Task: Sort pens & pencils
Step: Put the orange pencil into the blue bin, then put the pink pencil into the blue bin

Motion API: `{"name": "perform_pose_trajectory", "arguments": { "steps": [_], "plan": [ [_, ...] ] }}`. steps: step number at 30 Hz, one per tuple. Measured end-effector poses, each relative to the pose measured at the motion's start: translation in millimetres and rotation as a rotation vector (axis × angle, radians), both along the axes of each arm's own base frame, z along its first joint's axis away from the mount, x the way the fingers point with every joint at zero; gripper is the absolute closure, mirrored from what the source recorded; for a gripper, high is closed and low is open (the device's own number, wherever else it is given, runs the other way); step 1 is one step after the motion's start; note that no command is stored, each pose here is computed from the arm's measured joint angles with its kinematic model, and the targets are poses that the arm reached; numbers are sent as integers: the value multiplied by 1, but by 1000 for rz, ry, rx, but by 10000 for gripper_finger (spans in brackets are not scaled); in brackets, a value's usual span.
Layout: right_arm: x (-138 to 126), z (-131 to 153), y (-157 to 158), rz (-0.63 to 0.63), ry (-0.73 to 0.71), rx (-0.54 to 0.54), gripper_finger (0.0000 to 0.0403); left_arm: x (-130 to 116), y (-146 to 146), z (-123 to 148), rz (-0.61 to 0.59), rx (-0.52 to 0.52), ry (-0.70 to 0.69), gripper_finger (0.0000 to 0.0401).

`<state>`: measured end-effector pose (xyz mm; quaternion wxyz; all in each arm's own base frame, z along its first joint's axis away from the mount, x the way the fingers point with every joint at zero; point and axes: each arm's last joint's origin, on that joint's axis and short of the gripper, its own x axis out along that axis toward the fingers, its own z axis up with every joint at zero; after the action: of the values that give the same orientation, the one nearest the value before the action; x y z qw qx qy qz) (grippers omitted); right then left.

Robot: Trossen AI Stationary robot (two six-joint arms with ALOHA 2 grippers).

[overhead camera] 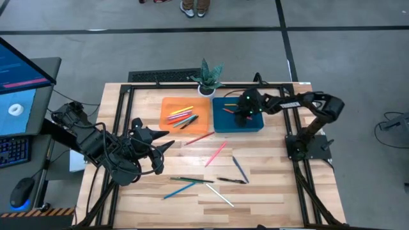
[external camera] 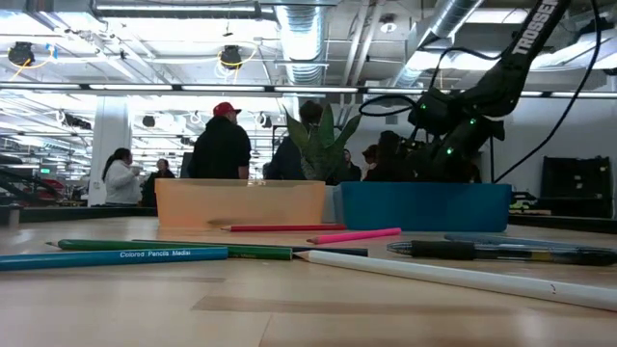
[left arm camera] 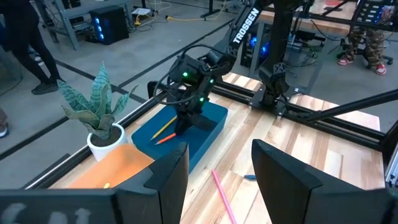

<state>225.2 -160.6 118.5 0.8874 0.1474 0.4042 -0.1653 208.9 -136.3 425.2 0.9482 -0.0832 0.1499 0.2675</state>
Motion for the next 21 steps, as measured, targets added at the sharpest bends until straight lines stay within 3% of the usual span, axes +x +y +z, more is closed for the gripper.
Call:
{"name": "perform_pose_trajectory", "arguments": {
  "steps": [5, 14, 19, 21],
  "plan": [
    [3, 15, 1, 17, -18, -16, 333, 0, 0, 0, 1, -9, -6, 234],
    [-2, 115, 8, 60, -156, -185, 223, 0, 0, 0, 1, -10, -6, 234],
    [-5, 157, 54, 327, -370, -176, 203, 0, -1, 0, -12, -19, 2, 234],
    [-2, 159, 78, 441, -399, -194, 208, 0, -1, 0, -22, -26, 9, 234]
  ]
}}
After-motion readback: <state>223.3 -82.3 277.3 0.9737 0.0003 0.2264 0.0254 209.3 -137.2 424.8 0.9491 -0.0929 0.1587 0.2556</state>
